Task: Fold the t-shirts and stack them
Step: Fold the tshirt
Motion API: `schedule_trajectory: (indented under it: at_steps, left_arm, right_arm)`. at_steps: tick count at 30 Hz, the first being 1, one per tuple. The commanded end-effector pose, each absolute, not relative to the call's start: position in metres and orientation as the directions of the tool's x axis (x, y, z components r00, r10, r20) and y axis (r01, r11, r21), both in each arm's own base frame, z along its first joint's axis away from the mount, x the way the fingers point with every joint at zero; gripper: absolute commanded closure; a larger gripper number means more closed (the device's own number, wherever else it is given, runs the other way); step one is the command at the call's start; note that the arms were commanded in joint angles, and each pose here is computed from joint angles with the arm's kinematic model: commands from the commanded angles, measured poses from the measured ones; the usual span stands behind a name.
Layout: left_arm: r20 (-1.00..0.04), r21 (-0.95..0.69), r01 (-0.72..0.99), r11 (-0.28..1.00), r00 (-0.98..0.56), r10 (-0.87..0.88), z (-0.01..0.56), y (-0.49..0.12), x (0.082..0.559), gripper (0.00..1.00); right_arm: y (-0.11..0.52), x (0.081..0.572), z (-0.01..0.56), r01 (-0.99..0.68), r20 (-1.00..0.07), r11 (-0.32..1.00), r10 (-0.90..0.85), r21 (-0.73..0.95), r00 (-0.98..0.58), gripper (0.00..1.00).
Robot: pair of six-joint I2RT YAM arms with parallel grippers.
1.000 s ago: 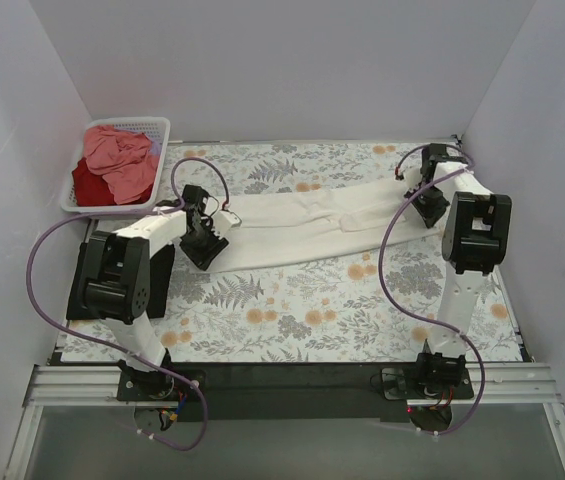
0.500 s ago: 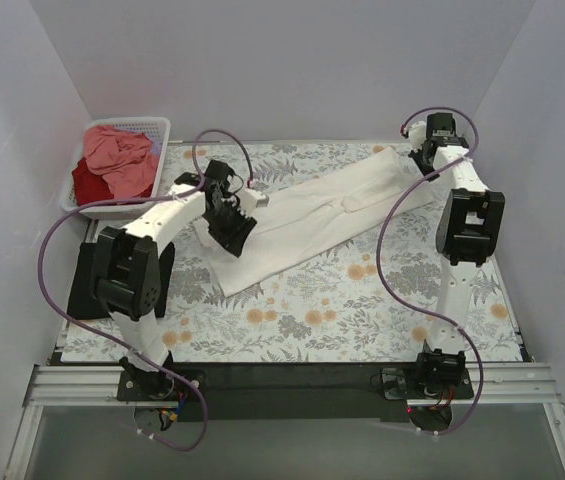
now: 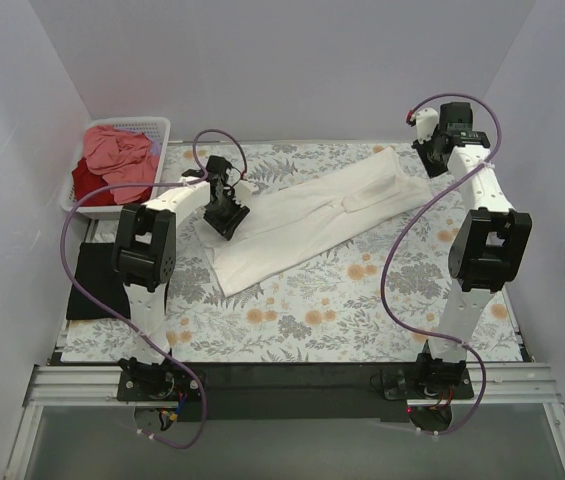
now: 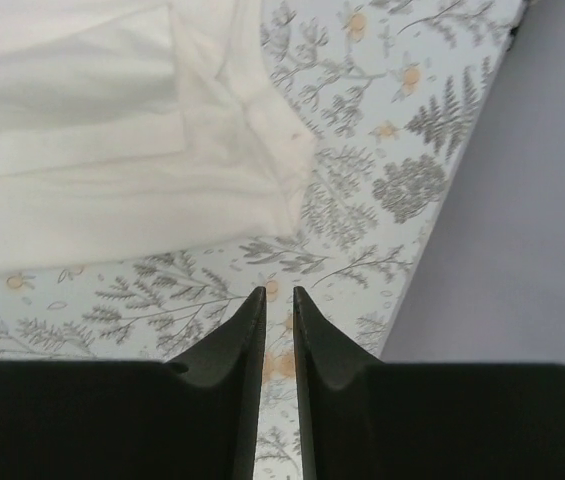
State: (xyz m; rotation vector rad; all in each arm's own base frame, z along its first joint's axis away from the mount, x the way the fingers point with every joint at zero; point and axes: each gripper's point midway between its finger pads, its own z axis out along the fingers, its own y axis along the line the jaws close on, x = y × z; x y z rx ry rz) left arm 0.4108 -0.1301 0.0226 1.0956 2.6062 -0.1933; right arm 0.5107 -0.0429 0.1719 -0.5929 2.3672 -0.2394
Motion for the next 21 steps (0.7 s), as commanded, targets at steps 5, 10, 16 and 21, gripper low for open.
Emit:
schedule_trajectory:
  at_steps: [5, 10, 16, 21]
  left_arm:
    - [-0.219, -0.013, 0.774, 0.633, -0.620, 0.753, 0.012, -0.109, 0.357, 0.63]
    - [-0.155, -0.101, 0.811, 0.576, -0.585, 0.796, 0.014, -0.117, 0.283, 0.64]
    - [-0.173, -0.380, 0.821, 0.426, -0.515, 0.839, 0.069, -0.193, 0.161, 0.63]
    - [-0.264, -0.441, 0.820, 0.365, -0.508, 0.820, 0.111, -0.241, 0.157, 0.62]
  right_arm:
    - [-0.021, 0.469, 0.151, -0.413, -0.527, 0.895, -0.435, -0.167, -0.730, 0.77]
    - [-0.016, 0.456, 0.144, -0.424, -0.503, 0.898, -0.423, -0.120, -0.753, 0.78]
    - [-0.001, 0.449, 0.130, -0.442, -0.498, 0.897, -0.396, -0.028, -0.772, 0.79]
    - [0.024, 0.456, 0.122, -0.453, -0.520, 0.887, -0.346, 0.090, -0.781, 0.81]
